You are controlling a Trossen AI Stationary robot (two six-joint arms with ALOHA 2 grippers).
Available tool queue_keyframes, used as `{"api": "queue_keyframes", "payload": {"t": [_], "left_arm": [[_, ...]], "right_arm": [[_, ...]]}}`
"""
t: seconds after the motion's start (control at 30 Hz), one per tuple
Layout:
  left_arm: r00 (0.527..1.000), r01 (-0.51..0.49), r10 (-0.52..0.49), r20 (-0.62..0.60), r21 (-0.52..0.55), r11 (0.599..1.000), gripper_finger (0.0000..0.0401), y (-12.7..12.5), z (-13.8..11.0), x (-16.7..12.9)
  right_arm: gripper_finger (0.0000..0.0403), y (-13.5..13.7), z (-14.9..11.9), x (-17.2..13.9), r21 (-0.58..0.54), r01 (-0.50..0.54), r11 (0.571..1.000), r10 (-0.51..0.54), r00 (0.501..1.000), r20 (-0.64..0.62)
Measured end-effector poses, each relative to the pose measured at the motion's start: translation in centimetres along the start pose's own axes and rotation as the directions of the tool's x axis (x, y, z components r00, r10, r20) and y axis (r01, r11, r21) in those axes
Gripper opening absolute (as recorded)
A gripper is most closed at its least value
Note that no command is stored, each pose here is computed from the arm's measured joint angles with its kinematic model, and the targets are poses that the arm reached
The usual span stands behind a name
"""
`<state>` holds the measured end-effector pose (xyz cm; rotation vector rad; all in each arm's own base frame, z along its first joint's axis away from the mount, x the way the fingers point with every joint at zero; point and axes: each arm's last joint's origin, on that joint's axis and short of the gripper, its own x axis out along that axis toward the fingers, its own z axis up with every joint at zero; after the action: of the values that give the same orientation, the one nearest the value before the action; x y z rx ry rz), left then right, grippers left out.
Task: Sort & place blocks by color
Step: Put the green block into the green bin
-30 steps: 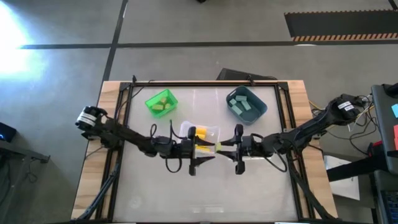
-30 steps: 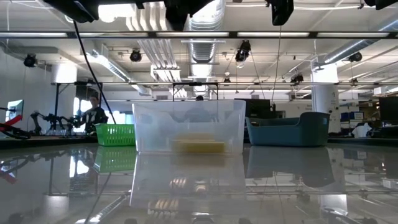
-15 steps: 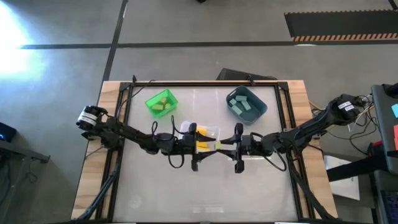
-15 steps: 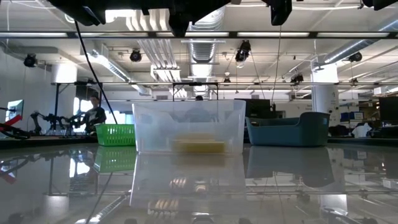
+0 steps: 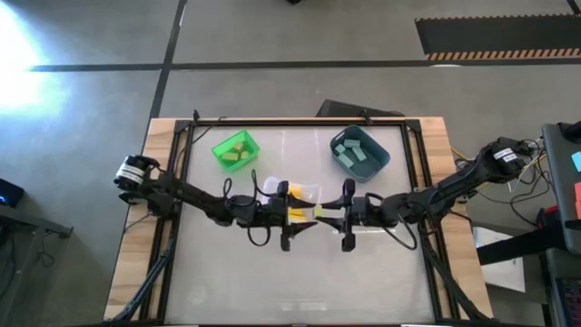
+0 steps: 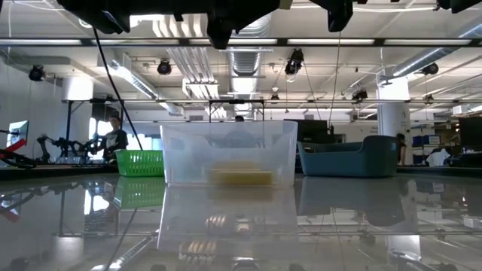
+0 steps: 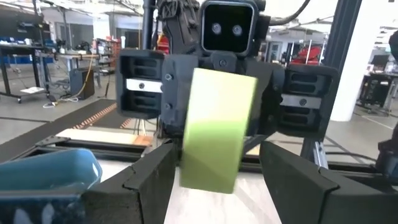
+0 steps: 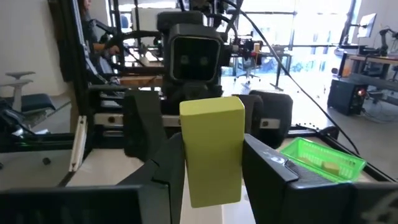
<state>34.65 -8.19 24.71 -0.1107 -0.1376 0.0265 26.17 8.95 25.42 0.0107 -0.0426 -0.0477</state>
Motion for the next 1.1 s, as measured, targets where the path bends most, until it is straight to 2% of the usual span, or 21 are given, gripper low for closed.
{"api": "queue_keyframes", "payload": {"t": [0.23,0.47,0.6,0.73,0.9,0.97,1.0,1.07,1.1], "left_arm": [[1.000,-0.008,0.008,-0.026,0.009,1.000,0.0206,-0.2,-1.2,1.1],[1.000,-0.012,0.013,-0.023,0.023,1.000,0.0119,-0.2,-1.1,1.1],[1.000,-0.012,0.013,-0.024,0.023,1.000,0.0117,-0.2,-1.1,1.1],[1.000,-0.013,0.013,-0.027,0.014,1.000,0.0117,-0.2,-1.1,1.1],[0.997,-0.053,0.054,-0.060,0.027,0.998,0.0117,0.6,-0.8,0.9],[0.973,-0.151,0.163,-0.166,0.084,0.985,0.0117,1.7,-0.6,0.4],[0.945,-0.210,0.235,-0.227,0.129,0.969,0.0117,2.4,-0.4,-0.1],[0.833,-0.359,0.431,-0.347,0.252,0.899,0.0117,4.6,0.3,-1.6],[0.750,-0.435,0.532,-0.393,0.314,0.844,0.0117,5.9,0.5,-2.6]], "right_arm": [[0.0113,0.0,0.0,0.0,0.004,0.002,1.000,-0.002,1.000,-0.004],[0.0113,0.0,-0.1,0.0,0.009,-0.005,1.000,0.005,1.000,-0.006],[0.0114,0.0,-0.1,0.0,0.012,-0.003,1.000,0.003,1.000,-0.007],[0.0158,0.0,-0.1,0.0,0.036,0.008,0.999,-0.008,1.000,-0.008],[0.0234,-0.5,0.4,-0.5,0.037,0.098,0.995,-0.097,0.995,-0.017],[0.0254,-0.9,0.7,-0.8,0.051,0.182,0.982,-0.181,0.983,-0.024],[0.0261,-1.1,0.8,-1.1,0.047,0.222,0.974,-0.220,0.975,-0.038],[0.0268,-1.5,0.9,-1.6,0.058,0.289,0.956,-0.285,0.956,-0.069],[0.0270,-1.6,1.0,-1.9,0.062,0.314,0.947,-0.308,0.948,-0.085]]}}
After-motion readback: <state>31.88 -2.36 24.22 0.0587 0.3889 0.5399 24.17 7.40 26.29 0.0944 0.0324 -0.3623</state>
